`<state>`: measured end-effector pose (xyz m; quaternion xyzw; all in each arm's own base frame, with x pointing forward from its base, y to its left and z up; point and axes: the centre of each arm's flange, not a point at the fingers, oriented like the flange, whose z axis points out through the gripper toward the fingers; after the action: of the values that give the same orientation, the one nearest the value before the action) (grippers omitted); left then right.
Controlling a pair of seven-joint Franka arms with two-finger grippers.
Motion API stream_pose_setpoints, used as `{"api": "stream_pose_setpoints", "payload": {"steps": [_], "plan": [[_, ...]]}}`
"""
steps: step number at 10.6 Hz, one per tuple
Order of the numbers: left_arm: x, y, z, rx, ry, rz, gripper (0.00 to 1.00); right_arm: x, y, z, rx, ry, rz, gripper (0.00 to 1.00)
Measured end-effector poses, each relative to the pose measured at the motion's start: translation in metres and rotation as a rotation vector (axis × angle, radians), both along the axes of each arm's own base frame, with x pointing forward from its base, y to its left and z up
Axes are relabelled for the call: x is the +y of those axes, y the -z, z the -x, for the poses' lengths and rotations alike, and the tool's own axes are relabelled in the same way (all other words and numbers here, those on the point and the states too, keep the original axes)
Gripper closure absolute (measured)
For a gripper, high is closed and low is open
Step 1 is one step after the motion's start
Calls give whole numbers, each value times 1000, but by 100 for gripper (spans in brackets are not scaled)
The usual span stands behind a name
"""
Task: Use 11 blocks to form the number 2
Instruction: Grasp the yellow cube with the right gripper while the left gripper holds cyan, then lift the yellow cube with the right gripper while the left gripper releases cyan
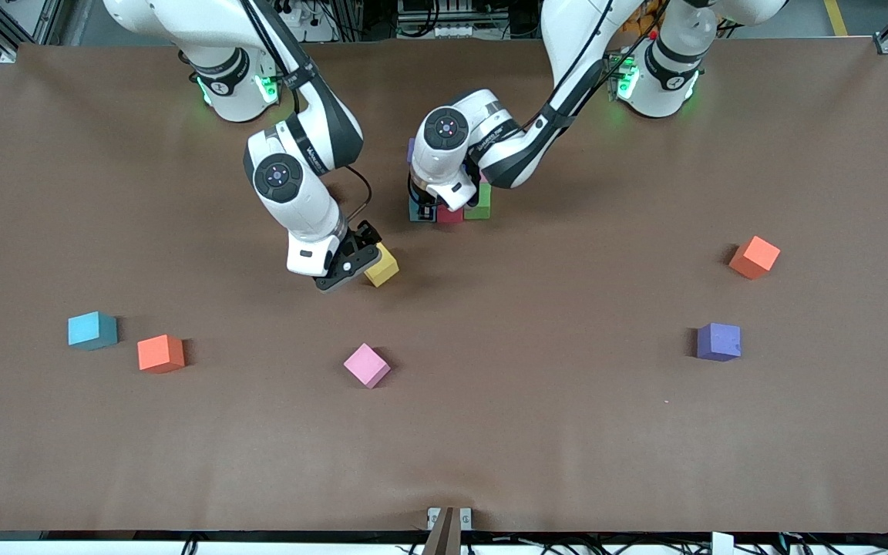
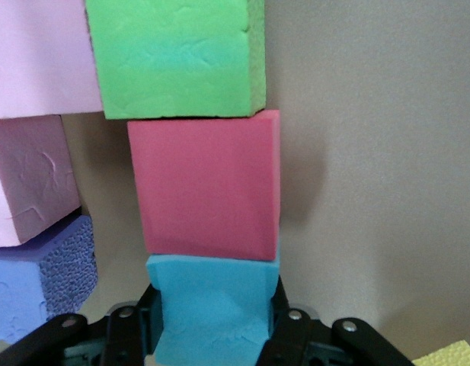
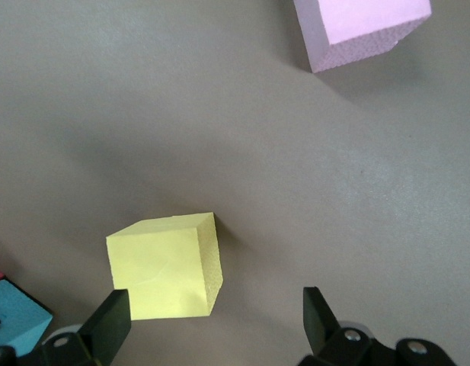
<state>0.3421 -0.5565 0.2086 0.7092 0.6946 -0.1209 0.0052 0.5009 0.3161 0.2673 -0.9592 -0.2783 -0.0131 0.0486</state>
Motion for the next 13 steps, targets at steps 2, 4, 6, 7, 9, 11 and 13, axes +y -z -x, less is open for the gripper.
{"api": "stream_pose_setpoints", "payload": {"steps": [2, 4, 6, 7, 9, 11, 13], "plan": [[0, 0, 0, 0, 3, 0, 34, -2, 5, 3, 7, 1, 5, 0], [0, 0, 0, -1, 6, 1, 12, -3, 6, 4, 10, 1, 7, 0], [0, 0, 0, -1, 7, 1, 0, -2, 6, 4, 7, 0, 6, 0], [-1, 0, 1, -1, 10, 2, 0, 0, 5, 5, -1, -4, 1, 0], [-7, -5, 9, 3, 51, 7, 0, 13, 8, 11, -14, -26, -3, 0], [-18, -23, 29, -12, 144, -5, 0, 24, 16, 18, -20, -48, -1, 0], [-24, -44, 41, -33, 197, -18, 0, 26, 20, 19, -19, -51, 3, 0]]}}
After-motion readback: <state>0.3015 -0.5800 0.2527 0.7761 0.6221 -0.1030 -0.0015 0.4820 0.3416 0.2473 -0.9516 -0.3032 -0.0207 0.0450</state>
